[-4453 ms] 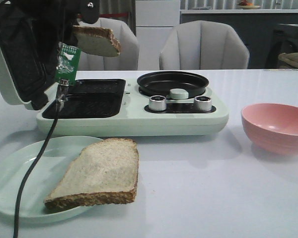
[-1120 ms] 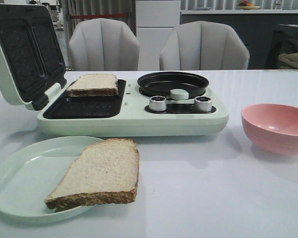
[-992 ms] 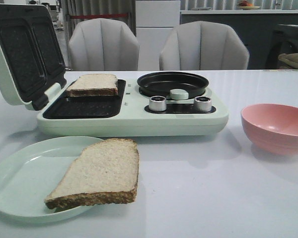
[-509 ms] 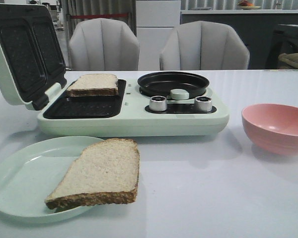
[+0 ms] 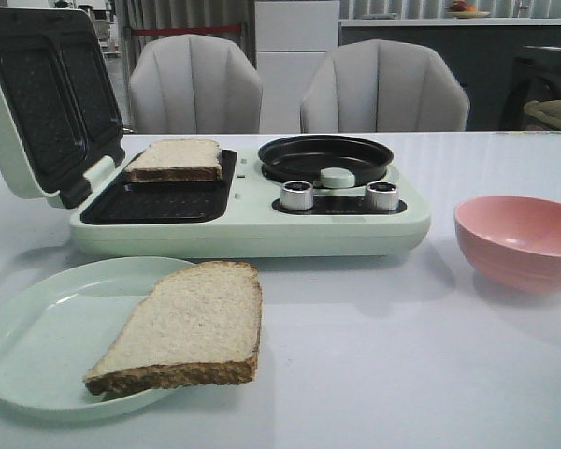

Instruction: Make breakfast with bread and shrimp

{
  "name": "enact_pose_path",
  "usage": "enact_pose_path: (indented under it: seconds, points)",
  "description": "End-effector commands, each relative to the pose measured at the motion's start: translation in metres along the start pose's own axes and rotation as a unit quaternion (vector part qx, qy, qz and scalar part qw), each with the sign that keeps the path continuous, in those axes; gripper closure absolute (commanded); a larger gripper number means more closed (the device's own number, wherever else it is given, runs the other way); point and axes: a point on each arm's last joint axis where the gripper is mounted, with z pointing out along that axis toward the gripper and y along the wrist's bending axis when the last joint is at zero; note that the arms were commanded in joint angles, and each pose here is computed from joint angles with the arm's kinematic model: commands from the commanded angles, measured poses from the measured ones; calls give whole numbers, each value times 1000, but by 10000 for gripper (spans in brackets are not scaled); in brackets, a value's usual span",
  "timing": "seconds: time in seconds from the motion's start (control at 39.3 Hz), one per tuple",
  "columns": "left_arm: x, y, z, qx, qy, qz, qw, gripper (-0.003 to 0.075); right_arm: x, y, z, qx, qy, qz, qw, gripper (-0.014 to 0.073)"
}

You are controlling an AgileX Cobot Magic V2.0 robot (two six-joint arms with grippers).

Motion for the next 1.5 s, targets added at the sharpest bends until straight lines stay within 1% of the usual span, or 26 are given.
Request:
enact_pose_path:
  seconds: [0.0, 0.13, 0.18, 0.23, 0.33, 0.36, 0.41, 0.48, 0.59, 0.69, 0.74, 0.84, 0.89, 1.12, 1.2, 1.27, 1.35, 1.37, 1.4, 1.43, 1.48]
  points:
    - [-15, -1, -3, 7, -54, -9, 998, 155, -14, 0, 5, 3, -20, -9, 1000, 442]
    - [-15, -1, -3, 7, -54, -9, 998, 155, -14, 0, 11, 1, -6, -3, 1000, 430]
    - [-15, -1, -3, 7, -54, -9, 998, 155, -15, 1, 14, 1, 0, -3, 1000, 384]
    - [-15, -1, -3, 7, -54, -9, 998, 155, -17, 2, 16, -6, 5, -4, 1000, 312]
    - [-15, -1, -3, 7, -54, -9, 998, 155, -21, 6, 23, -26, 20, -5, 999, 139]
    - [-15, -1, -3, 7, -54, -9, 998, 155, -22, 7, 27, -32, 30, -4, 999, 106]
    - [-15, -1, -3, 7, -54, -9, 998, 155, -25, 11, 32, -45, 47, 0, 998, 69]
    - [-15, -1, -3, 7, -54, -9, 998, 155, -29, 17, 44, -64, 79, 16, 995, 66]
    - [-15, -1, -3, 7, -54, -9, 998, 155, -34, 29, 62, -92, 131, 48, 986, 66]
    - [-15, -1, -3, 7, -54, -9, 998, 155, -37, 45, 82, -123, 191, 82, 970, 66]
    - [-15, -1, -3, 7, -54, -9, 998, 155, -35, 54, 94, -137, 224, 96, 960, 66]
    - [-15, -1, -3, 7, -54, -9, 998, 155, -32, 74, 114, -164, 271, 123, 941, 66]
    - [-15, -1, -3, 7, -54, -9, 998, 155, -29, 86, 123, -177, 291, 127, 931, 66]
    - [-15, -1, -3, 7, -54, -9, 998, 155, -5, 131, 164, -220, 369, 135, 893, 66]
    - [-15, -1, -3, 7, -54, -9, 998, 155, 4, 142, 175, -228, 390, 151, 879, 66]
    - [-15, -1, -3, 7, -54, -9, 998, 155, 18, 151, 188, -240, 414, 170, 862, 68]
    - [-15, -1, -3, 7, -54, -9, 998, 155, 27, 159, 196, -259, 425, 180, 848, 97]
    - [-15, -1, -3, 7, -54, -9, 998, 155, 31, 162, 199, -263, 430, 194, 841, 110]
    - [-15, -1, -3, 7, -54, -9, 998, 155, 35, 165, 202, -273, 434, 195, 836, 129]
    - [-15, -1, -3, 7, -54, -9, 998, 155, 37, 168, 204, -279, 436, 210, 830, 143]
    - [-15, -1, -3, 7, -54, -9, 998, 155, 44, 173, 208, -297, 438, 220, 819, 176]
